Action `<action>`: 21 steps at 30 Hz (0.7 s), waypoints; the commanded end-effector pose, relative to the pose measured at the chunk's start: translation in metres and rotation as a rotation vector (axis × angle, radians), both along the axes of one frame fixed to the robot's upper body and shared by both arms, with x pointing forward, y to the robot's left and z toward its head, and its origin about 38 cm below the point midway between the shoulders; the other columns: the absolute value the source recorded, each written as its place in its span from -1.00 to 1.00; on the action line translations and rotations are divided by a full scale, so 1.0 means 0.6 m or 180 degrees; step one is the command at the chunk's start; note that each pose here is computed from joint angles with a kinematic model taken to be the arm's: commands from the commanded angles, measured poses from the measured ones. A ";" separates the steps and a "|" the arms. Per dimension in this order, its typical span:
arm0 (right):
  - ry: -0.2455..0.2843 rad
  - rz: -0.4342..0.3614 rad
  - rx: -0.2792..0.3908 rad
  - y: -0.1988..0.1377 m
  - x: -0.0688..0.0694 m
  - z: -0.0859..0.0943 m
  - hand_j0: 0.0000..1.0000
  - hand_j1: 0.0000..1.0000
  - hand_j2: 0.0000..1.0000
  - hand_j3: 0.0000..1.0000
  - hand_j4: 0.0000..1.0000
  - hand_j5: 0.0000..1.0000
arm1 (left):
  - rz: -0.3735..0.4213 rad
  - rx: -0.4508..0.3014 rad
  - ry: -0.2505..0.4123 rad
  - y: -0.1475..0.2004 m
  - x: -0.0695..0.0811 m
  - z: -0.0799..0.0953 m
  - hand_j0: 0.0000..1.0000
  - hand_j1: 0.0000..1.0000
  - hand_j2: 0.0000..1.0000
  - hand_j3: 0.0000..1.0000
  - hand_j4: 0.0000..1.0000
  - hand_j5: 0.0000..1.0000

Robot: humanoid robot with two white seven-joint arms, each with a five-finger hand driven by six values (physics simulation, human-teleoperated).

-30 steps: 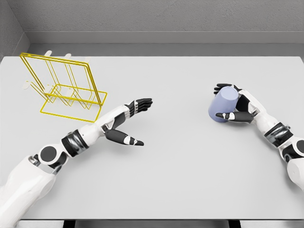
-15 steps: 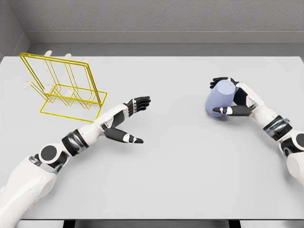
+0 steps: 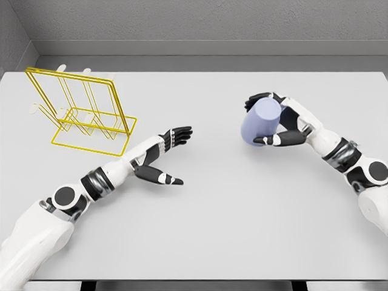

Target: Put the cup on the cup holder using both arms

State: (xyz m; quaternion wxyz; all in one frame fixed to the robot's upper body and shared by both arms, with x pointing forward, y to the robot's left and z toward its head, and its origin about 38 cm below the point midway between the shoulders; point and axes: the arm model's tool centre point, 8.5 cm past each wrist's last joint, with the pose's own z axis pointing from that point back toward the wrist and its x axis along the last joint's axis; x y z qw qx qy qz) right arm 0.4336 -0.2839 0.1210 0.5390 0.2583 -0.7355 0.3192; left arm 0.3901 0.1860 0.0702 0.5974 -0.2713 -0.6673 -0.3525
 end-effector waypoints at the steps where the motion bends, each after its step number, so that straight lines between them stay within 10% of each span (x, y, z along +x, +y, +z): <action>1: 0.0021 0.0112 0.0033 0.022 -0.006 -0.003 0.46 0.46 0.46 0.46 0.46 0.46 | 0.0006 -0.0014 0.0011 0.000 0.000 0.000 1.00 1.00 1.00 1.00 1.00 1.00; 21: 0.0222 0.0603 0.0150 0.140 -0.050 -0.069 0.46 0.46 0.46 0.46 0.46 0.46 | 0.0059 0.0013 0.0046 0.006 0.008 -0.007 1.00 1.00 1.00 1.00 1.00 1.00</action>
